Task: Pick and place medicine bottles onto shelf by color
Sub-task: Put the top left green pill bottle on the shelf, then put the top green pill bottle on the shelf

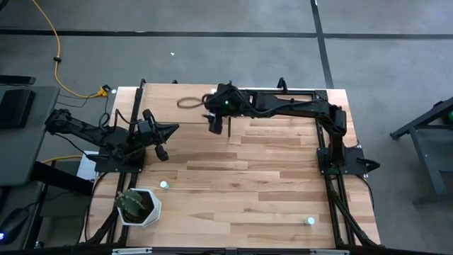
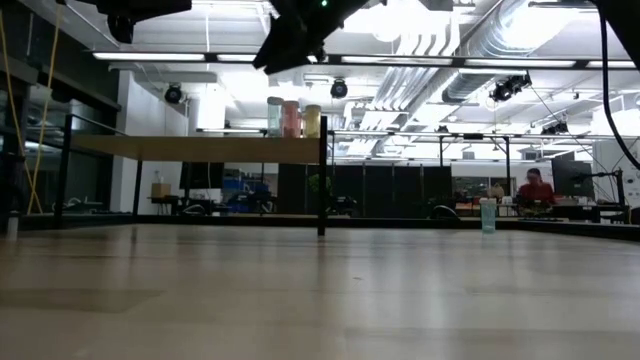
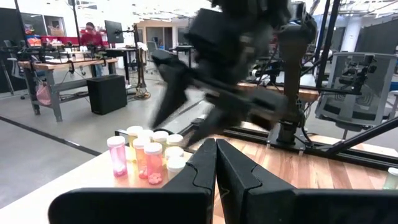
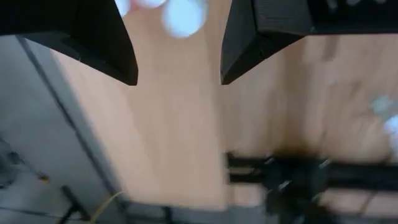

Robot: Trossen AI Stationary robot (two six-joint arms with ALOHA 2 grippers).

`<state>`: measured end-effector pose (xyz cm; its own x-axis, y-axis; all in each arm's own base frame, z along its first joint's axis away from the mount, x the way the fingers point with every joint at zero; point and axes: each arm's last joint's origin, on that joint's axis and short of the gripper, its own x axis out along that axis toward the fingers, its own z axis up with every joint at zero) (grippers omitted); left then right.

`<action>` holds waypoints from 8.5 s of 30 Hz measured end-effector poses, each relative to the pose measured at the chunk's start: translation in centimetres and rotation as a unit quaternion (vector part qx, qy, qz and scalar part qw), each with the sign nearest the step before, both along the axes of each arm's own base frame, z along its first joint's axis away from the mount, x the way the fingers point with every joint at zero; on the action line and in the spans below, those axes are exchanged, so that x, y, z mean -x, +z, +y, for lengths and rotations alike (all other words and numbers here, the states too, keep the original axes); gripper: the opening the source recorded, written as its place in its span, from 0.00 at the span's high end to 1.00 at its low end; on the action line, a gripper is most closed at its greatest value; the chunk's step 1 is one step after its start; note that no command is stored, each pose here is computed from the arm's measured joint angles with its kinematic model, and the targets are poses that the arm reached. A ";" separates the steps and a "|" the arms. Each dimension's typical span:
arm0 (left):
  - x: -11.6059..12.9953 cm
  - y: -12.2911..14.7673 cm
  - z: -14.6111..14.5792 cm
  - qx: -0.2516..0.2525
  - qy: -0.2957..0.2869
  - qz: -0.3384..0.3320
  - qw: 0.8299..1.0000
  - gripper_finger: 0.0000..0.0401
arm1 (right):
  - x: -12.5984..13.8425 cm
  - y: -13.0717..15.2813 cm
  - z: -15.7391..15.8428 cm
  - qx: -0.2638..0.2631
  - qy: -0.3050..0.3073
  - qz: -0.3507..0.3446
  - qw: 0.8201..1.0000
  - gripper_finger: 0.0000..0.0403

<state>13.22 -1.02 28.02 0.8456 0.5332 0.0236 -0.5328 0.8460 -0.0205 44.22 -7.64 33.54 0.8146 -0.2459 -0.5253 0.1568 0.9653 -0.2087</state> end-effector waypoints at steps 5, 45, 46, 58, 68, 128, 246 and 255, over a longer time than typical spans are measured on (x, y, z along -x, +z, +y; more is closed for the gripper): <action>0.0 0.0 0.0 0.000 -0.001 0.000 1.000 1.00 | 1.3 -0.1 3.8 0.043 0.033 0.052 0.997 0.53; -0.1 0.0 0.0 0.005 0.000 -0.005 1.000 1.00 | 2.6 -14.0 4.3 0.029 -0.125 -0.104 0.986 1.00; -0.1 0.0 0.0 0.005 0.000 -0.005 1.000 1.00 | 2.6 -13.9 4.2 0.028 -0.125 -0.105 0.986 1.00; -0.1 0.0 0.0 0.004 0.000 -0.006 1.000 1.00 | 2.6 -13.9 2.6 -0.031 -0.110 -0.123 0.986 1.00; -0.1 0.0 -0.1 0.003 -0.001 -0.003 1.000 1.00 | 7.5 -9.8 8.0 0.003 -0.001 0.014 1.000 1.00; -0.1 0.0 0.0 0.011 0.001 -0.008 1.000 1.00 | 29.3 -19.4 -9.3 -0.129 -0.597 0.015 0.792 0.30; -0.1 0.0 -0.1 0.011 -0.001 -0.008 1.000 1.00 | -2.7 -3.3 -2.3 -0.005 -0.146 0.024 0.989 0.70; -0.1 0.0 -0.1 0.011 -0.001 -0.008 1.000 1.00 | -2.7 -3.3 -2.3 -0.007 -0.142 0.024 0.990 0.70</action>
